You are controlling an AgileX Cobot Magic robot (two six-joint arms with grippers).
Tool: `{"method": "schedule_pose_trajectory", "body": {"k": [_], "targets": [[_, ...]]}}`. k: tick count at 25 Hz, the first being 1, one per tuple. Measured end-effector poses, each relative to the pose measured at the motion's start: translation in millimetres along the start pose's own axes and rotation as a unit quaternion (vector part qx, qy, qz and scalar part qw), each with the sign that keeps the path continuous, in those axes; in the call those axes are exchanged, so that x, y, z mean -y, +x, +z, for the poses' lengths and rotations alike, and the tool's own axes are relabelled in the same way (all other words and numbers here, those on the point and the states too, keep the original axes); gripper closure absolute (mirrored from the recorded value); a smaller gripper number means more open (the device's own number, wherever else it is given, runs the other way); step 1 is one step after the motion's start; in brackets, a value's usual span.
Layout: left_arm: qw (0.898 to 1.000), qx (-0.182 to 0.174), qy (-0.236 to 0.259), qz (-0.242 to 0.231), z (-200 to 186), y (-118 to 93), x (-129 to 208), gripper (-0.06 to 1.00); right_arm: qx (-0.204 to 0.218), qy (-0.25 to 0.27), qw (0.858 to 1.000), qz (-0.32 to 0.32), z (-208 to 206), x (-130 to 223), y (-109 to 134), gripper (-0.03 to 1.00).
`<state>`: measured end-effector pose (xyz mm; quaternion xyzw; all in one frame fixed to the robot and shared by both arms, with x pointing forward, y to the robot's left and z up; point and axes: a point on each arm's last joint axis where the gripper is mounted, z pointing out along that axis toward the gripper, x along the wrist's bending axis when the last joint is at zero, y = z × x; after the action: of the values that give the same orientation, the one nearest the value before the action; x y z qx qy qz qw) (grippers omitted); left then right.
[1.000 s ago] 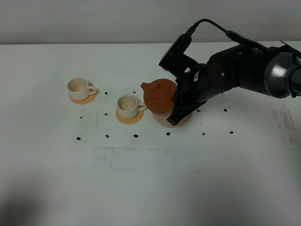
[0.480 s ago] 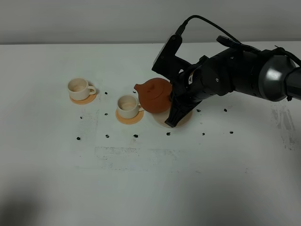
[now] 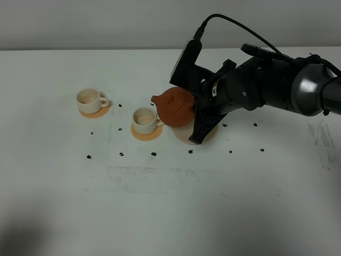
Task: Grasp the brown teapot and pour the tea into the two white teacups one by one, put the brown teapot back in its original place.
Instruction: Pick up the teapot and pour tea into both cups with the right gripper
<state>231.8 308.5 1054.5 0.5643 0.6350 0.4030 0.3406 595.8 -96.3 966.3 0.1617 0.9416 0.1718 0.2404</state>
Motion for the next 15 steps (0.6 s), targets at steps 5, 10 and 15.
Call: {"method": "schedule_pose_trajectory", "body": {"k": [5, 10, 15], "targets": [[1.000, 0.000, 0.000, 0.000, 0.0, 0.0, 0.0, 0.55, 0.010, -0.006, 1.000, -0.026, -0.2, -4.4, 2.2, 0.85], [1.000, 0.000, 0.000, 0.000, 0.0, 0.0, 0.0, 0.55, 0.018, -0.009, 0.999, -0.044, -0.4, -6.4, 2.4, 0.85], [1.000, 0.000, 0.000, 0.000, 0.0, 0.0, 0.0, 0.55, 0.022, -0.008, 0.998, -0.053, -0.5, -7.1, 2.5, 0.85]]}}
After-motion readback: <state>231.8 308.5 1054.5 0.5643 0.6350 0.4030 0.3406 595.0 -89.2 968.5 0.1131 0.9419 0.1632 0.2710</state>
